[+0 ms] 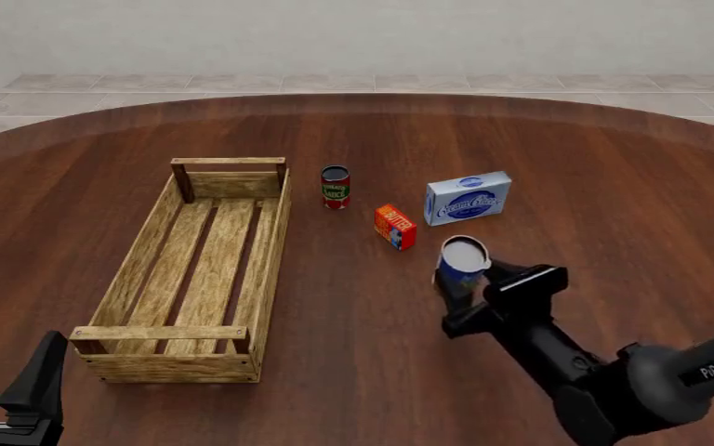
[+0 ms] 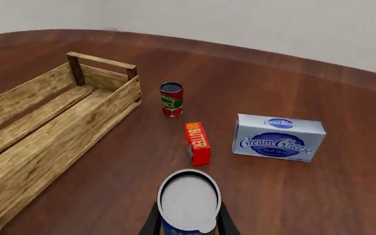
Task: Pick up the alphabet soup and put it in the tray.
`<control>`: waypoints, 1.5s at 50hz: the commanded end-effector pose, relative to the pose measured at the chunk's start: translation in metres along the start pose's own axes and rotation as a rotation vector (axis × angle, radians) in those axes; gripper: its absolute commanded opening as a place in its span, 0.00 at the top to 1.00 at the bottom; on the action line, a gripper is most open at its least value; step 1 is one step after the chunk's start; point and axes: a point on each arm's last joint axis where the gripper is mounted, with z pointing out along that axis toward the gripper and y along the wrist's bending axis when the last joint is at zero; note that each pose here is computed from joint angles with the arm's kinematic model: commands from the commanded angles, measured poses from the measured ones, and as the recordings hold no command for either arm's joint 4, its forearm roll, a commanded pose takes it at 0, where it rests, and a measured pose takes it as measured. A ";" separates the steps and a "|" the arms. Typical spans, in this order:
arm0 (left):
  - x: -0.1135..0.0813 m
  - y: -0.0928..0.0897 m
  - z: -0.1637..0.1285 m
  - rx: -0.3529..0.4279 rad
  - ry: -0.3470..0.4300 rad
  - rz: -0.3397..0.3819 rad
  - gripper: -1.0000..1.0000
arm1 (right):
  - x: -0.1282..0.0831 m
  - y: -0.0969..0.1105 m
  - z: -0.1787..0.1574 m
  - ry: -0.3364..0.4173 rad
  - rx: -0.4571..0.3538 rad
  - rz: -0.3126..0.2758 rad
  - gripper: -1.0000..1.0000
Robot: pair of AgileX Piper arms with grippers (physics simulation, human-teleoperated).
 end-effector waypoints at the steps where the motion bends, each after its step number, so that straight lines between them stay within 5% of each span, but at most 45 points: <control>1: 0.000 0.000 0.000 0.000 0.000 0.000 0.00 | -0.019 0.013 0.002 -0.031 -0.049 0.007 1.00; 26: 0.000 0.000 0.000 0.000 0.000 0.000 0.00 | -0.084 0.068 0.026 -0.080 -0.219 -0.049 1.00; 75: 0.000 0.000 0.000 0.000 0.000 0.000 0.00 | -0.141 0.149 0.081 -0.120 -0.387 -0.032 1.00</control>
